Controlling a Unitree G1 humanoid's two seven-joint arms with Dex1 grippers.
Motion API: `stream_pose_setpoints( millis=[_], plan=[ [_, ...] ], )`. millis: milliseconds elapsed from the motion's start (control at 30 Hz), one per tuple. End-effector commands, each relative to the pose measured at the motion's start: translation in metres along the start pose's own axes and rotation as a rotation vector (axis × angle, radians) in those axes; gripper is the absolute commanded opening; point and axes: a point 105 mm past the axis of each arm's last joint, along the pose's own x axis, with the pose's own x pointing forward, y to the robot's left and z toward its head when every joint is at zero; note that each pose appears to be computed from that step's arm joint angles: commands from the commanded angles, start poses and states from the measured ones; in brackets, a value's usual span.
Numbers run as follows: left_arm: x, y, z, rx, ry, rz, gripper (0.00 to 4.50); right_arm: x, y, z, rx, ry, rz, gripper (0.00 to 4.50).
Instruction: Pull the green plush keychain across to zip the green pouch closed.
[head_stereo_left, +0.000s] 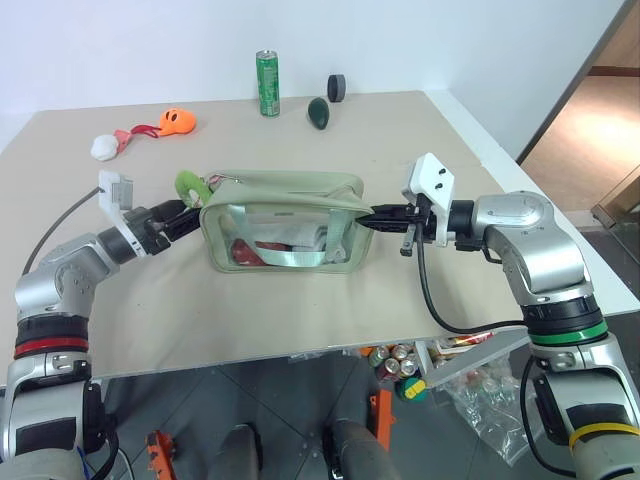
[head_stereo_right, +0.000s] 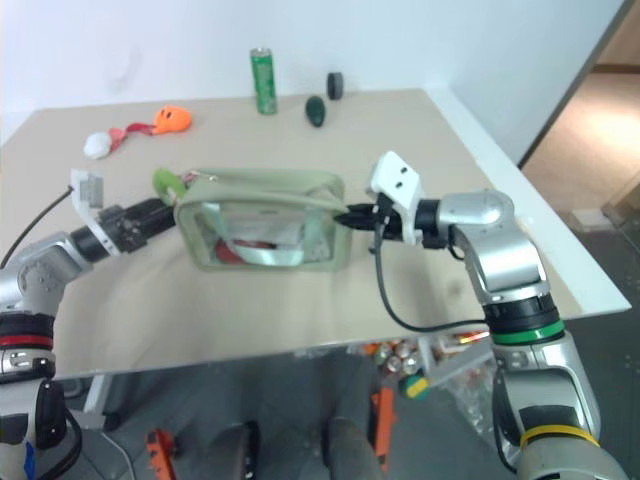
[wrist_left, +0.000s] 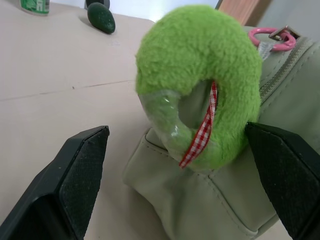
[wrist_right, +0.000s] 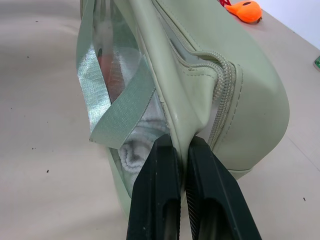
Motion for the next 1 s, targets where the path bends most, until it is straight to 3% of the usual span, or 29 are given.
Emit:
stream_pose_setpoints(
  millis=[33,167,267,500,633,833,1000],
  plan=[
    [0.0,-0.005,0.025,0.04,-0.061,-0.014,4.5,-0.001,0.004,0.003,-0.013,-0.004,0.004,0.04],
    [-0.002,-0.001,0.031,0.008,-0.097,0.001,4.5,-0.002,0.003,0.002,-0.01,-0.003,0.0,0.04],
    [-0.001,-0.002,0.032,-0.005,-0.107,-0.001,3.74,-0.001,0.003,0.002,-0.008,-0.004,-0.002,0.0],
    [-0.002,-0.005,0.032,-0.017,-0.111,-0.015,1.29,0.001,0.003,0.003,-0.009,-0.007,0.003,0.0],
    [-0.002,-0.008,0.032,-0.023,-0.113,-0.031,0.13,0.002,0.002,0.003,-0.01,-0.009,0.002,0.0],
    [-0.001,-0.008,0.038,-0.004,-0.134,-0.017,0.13,0.003,0.002,0.004,-0.013,-0.011,0.005,0.0],
    [0.006,-0.019,0.066,0.044,-0.228,-0.042,0.13,0.004,0.002,0.004,-0.015,-0.012,0.006,0.0]
  ],
)
